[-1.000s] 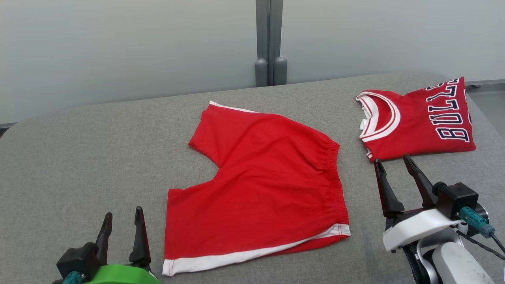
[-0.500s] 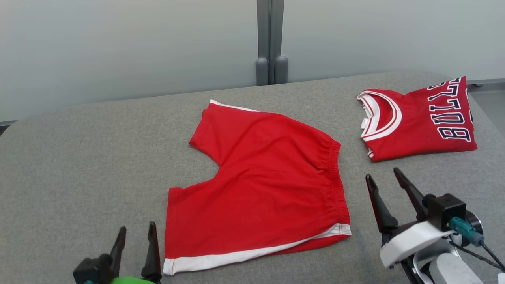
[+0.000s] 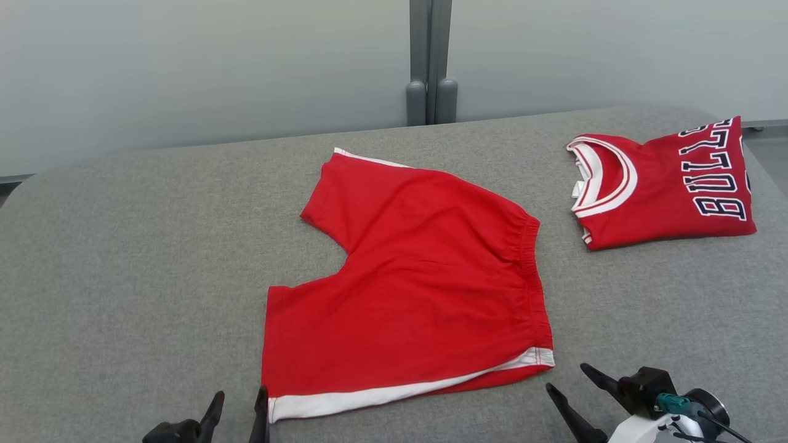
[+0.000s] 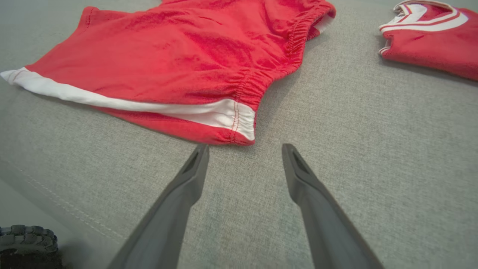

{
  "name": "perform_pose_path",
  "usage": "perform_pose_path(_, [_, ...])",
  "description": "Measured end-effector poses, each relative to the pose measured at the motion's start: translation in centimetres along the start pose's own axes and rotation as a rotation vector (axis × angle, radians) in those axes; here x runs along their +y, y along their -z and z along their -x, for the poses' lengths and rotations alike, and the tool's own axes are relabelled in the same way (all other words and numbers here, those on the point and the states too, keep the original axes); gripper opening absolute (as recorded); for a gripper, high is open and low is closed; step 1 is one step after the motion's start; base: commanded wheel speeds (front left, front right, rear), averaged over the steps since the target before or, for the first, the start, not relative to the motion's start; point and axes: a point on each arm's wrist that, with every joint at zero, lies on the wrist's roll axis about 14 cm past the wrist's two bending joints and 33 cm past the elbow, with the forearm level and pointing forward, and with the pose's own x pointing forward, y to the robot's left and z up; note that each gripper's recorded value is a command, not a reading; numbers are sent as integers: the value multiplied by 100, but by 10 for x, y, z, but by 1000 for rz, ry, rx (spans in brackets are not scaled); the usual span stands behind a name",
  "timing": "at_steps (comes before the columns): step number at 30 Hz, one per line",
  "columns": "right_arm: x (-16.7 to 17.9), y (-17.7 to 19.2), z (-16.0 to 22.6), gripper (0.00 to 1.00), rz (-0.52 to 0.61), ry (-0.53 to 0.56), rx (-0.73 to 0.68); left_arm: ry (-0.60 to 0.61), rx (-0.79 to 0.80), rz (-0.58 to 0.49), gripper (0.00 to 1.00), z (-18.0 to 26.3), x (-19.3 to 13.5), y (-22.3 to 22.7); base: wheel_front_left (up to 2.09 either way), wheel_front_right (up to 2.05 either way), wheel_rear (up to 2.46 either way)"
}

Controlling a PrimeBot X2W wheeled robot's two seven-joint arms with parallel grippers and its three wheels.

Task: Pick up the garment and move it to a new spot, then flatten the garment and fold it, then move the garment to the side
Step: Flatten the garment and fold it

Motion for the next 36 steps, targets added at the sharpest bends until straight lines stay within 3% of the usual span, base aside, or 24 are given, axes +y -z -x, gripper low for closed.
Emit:
perform_pose_path(17, [4,10,-39,100,36,-78,100,-32,-4,16,100,-6,10,-3,0,0,0])
perform_pose_path(19, [6,10,-43,76,44,-90,105,-38,-7,16,100,-8,12,-3,0,0,0])
perform_pose_path(20, [6,9,-46,52,48,-95,104,-38,-3,16,100,-8,13,-2,0,0,0])
perform_pose_path(21, [7,8,-47,46,52,-101,102,-36,2,17,100,-7,12,-1,0,0,0])
perform_pose_path(25, [8,9,-47,32,65,-110,101,-16,47,17,100,-7,9,10,0,0,0])
perform_pose_path(29, [5,10,-45,30,74,-110,93,19,112,11,100,-5,2,23,0,0,0])
perform_pose_path(31, [5,8,-46,6,81,-113,82,37,136,16,100,-5,-1,28,0,0,0])
perform_pose_path(36, [7,8,-46,0,87,-120,76,64,207,-2,100,-2,-2,42,0,0,0])
